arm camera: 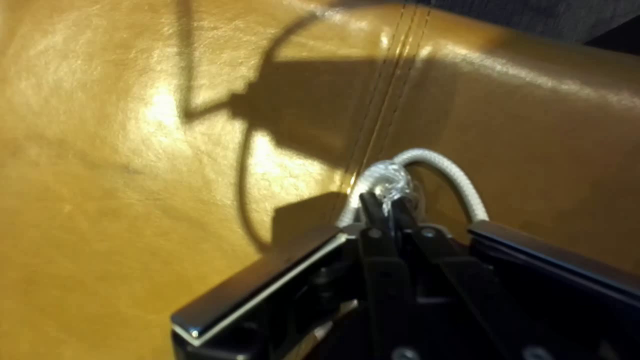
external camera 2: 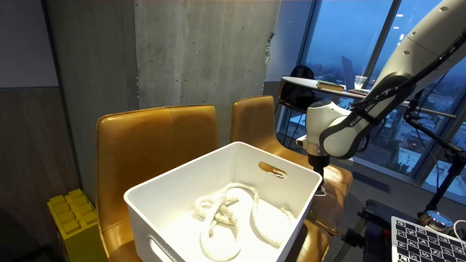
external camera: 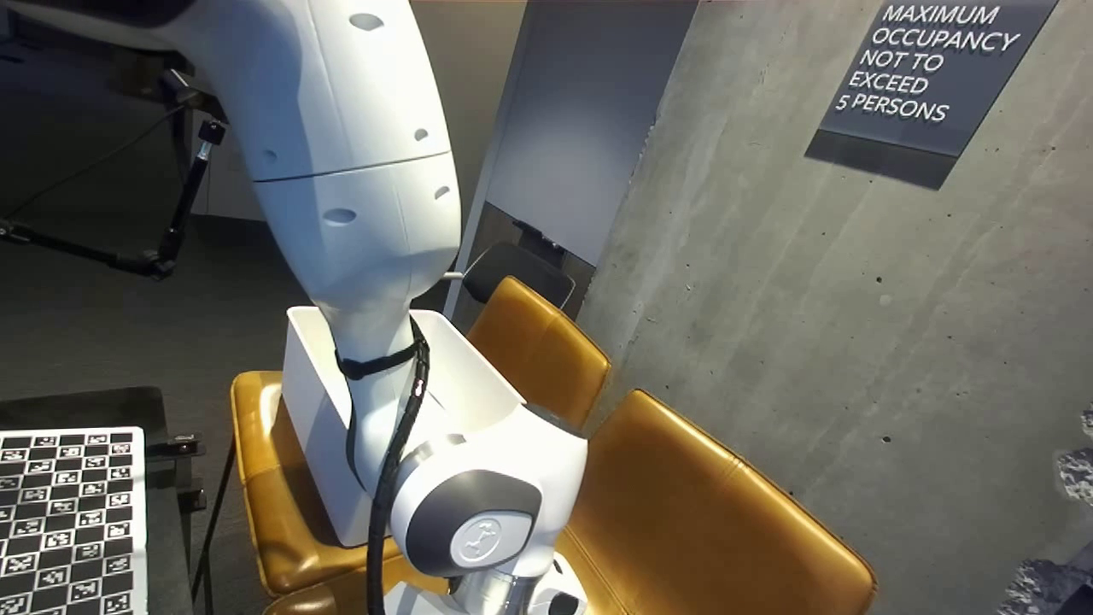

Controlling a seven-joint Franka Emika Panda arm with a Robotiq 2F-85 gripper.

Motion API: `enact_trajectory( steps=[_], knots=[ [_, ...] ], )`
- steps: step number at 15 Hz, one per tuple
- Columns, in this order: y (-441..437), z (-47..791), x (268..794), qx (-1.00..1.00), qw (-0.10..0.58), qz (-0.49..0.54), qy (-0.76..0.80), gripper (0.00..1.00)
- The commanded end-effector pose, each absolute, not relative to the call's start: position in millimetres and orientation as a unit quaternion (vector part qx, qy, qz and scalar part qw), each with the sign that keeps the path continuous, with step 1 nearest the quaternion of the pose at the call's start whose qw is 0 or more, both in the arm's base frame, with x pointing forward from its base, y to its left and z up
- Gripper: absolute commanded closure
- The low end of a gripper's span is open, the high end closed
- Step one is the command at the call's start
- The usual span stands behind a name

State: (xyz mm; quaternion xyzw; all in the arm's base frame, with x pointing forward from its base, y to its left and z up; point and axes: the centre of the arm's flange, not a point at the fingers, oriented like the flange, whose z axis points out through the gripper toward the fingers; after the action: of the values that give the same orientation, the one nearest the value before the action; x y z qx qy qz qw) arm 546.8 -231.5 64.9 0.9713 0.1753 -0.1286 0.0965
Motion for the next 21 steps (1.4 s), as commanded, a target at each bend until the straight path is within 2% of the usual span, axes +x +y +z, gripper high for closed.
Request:
enact_trajectory(
  steps=[1, 6, 13, 21],
  knots=[
    [-217.6, 96.8, 540.9, 0.97, 0.115, -0.117, 0.178, 1.0],
    [-185.9, 189.7, 557.9, 0.968, 0.151, -0.077, 0.188, 1.0],
    [-134.4, 363.3, 604.3, 0.964, 0.189, 0.058, 0.178, 1.0],
    [-9.1, 553.5, 606.9, 0.943, 0.213, 0.169, 0.193, 1.0]
  ],
)
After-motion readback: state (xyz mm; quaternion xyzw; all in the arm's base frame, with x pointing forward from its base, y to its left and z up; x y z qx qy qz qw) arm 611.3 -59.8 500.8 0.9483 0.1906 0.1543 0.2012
